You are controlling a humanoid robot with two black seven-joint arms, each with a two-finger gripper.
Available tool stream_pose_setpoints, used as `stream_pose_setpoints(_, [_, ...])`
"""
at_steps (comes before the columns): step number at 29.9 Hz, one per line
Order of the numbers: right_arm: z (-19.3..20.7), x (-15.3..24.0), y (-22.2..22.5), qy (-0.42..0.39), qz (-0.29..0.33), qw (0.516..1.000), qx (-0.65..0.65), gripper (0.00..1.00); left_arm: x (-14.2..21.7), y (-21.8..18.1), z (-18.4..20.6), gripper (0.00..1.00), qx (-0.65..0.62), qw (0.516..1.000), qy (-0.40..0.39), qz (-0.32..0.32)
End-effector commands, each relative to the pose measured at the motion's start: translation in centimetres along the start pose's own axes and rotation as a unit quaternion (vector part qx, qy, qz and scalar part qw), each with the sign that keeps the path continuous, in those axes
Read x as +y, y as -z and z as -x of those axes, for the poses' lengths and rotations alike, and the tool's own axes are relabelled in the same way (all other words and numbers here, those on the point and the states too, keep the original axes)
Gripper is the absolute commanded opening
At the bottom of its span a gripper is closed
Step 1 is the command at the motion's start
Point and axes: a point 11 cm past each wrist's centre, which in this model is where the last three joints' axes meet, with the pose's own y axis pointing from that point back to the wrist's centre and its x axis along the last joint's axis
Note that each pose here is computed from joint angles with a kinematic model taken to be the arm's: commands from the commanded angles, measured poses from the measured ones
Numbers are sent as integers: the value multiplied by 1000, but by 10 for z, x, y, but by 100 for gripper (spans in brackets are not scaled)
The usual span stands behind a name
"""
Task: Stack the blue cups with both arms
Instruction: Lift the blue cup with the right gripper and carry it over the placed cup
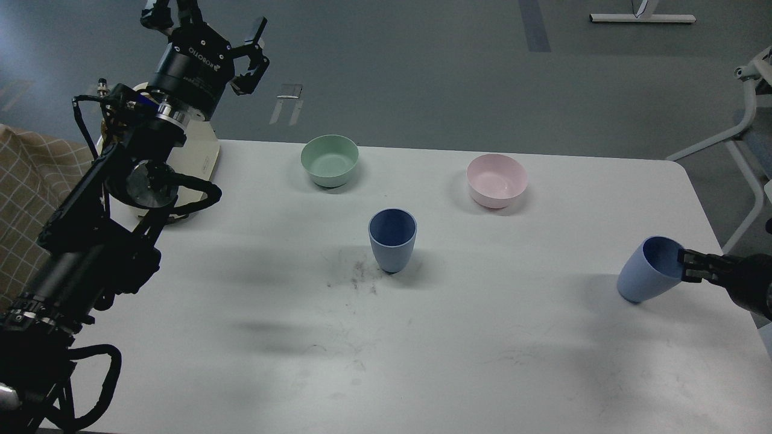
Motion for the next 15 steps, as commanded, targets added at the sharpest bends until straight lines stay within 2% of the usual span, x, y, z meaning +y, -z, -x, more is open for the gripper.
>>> stream_pose_setpoints(1, [-75,19,16,-93,-52,993,-53,0,-1,0,1,98,1,1000,2,0])
stream_pose_setpoints(3, [-109,27,32,-130,-81,986,-64,0,-1,0,2,98,1,1000,2,0])
stream_pose_setpoints(5, [-169,47,64,-195,-118,973,-47,0,-1,1,2,98,2,1000,2,-1])
stream_pose_setpoints(7, [-188,46,92,-210,-141,967,-38,0,-2,4,5,98,7,1000,3,-1])
stream_pose_setpoints(11, [-198,31,176,-202,-224,953,-12,0,-2,5,6,98,8,1000,3,-1])
stream_pose_setpoints(13, [-183,12,242,-165,-266,949,22,0,-2,5,6,98,9,1000,3,0])
stream_pose_setpoints(15, [-171,7,281,-145,-296,943,40,0,-2,5,6,98,10,1000,3,1])
